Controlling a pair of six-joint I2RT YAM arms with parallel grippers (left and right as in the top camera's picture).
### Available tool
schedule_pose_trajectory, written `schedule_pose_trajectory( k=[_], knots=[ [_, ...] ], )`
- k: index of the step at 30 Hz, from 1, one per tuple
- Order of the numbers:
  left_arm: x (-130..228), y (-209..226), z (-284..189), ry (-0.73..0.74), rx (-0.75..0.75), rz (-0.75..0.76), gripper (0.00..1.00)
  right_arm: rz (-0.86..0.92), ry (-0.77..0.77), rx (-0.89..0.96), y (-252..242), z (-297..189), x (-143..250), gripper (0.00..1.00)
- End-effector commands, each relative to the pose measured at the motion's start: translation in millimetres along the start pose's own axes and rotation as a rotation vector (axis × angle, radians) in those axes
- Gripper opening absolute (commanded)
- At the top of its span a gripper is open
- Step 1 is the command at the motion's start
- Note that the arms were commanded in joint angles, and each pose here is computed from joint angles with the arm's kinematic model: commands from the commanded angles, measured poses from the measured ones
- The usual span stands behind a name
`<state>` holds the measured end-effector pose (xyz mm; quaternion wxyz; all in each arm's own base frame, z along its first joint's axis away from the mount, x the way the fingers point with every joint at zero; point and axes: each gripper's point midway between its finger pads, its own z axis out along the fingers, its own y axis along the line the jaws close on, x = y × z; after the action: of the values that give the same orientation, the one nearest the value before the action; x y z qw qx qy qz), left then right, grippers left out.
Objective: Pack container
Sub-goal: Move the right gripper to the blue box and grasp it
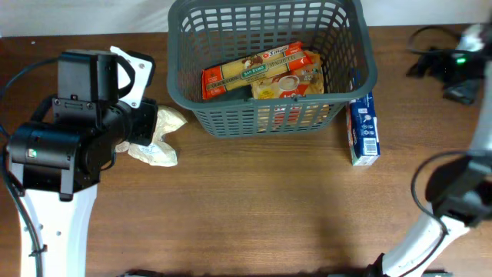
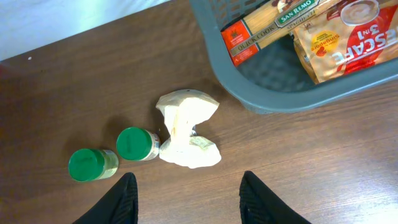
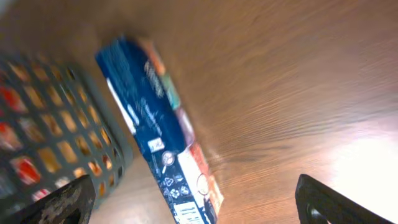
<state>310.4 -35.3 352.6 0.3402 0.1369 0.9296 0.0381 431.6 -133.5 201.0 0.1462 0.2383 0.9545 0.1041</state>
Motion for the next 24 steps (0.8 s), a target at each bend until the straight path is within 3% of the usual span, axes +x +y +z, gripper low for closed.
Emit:
schedule_pose_trajectory(
  k=[1,8,16,22,24],
  knots=[
    [-1,0,1,-0.002,0.008,0.003,0.38,-0.15,0.146,-0.037,33,54,20,0.95],
    [-1,0,1,-0.001,0.008,0.003,0.38,-0.257,0.294,-0.038,53,118,44,0.95],
    [-1,0,1,-0.001,0.008,0.003,0.38,-0.245,0.397,-0.035,49,169,62,0.95],
    [-2,0,1,-0.002,0.008,0.003,0.38,-0.243,0.442,-0.029,45,185,76,0.85],
    [-1,0,1,-0.002,0.008,0.003,0.38,-0.243,0.446,-0.029,44,189,78,0.77]
  ],
)
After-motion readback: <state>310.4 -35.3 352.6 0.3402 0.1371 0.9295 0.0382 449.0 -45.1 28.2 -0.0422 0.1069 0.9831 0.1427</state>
